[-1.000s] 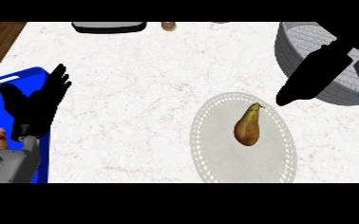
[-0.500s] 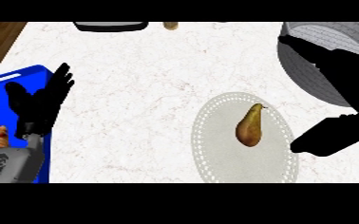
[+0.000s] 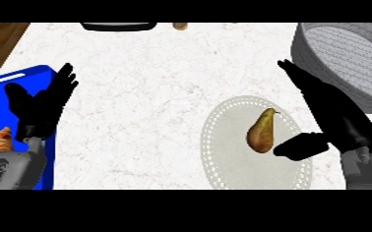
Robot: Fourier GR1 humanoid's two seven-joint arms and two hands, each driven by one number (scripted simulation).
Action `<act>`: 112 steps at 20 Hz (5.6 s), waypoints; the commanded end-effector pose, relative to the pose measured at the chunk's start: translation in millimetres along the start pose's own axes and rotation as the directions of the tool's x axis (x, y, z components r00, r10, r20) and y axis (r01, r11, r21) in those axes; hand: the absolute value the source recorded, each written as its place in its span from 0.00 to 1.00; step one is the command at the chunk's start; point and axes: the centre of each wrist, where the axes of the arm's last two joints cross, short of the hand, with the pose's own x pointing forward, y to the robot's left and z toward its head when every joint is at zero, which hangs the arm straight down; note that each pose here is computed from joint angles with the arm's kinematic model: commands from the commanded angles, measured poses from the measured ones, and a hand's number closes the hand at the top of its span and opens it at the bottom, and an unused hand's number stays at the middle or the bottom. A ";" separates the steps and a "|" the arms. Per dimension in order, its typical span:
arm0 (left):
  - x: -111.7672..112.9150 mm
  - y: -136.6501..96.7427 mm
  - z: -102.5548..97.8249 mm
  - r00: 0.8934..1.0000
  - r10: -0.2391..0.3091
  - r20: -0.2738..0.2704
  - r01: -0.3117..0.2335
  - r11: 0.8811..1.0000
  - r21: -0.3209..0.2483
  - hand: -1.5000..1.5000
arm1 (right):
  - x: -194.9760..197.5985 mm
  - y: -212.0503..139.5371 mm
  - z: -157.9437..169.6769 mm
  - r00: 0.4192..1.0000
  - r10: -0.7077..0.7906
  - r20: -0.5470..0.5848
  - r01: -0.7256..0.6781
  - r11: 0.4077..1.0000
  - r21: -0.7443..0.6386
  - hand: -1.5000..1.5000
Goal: Pick the pear from the placemat and place it in the basket
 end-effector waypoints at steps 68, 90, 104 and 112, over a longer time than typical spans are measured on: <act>15.6 -33.2 -20.4 0.999 0.003 0.032 0.000 0.996 -0.093 0.50 | 56.4 99.4 -128.7 0.888 -0.147 -0.435 0.100 0.987 -0.129 1.00; -4.0 -4.4 -10.6 1.000 0.010 -0.001 -0.010 1.000 -0.028 0.50 | 203.6 -4.6 -160.8 0.910 -0.382 -0.159 0.145 0.655 -0.742 1.00; 3.3 -5.6 -7.0 1.000 -0.001 0.013 0.002 1.000 -0.018 0.50 | 156.6 -120.9 -186.0 0.873 -0.390 -0.293 -0.040 0.542 -0.839 1.00; -0.3 -0.9 -8.1 1.000 -0.008 0.000 0.008 0.999 -0.032 0.50 | 98.0 -161.1 -191.0 0.807 -0.420 -0.414 -0.183 0.489 -0.853 1.00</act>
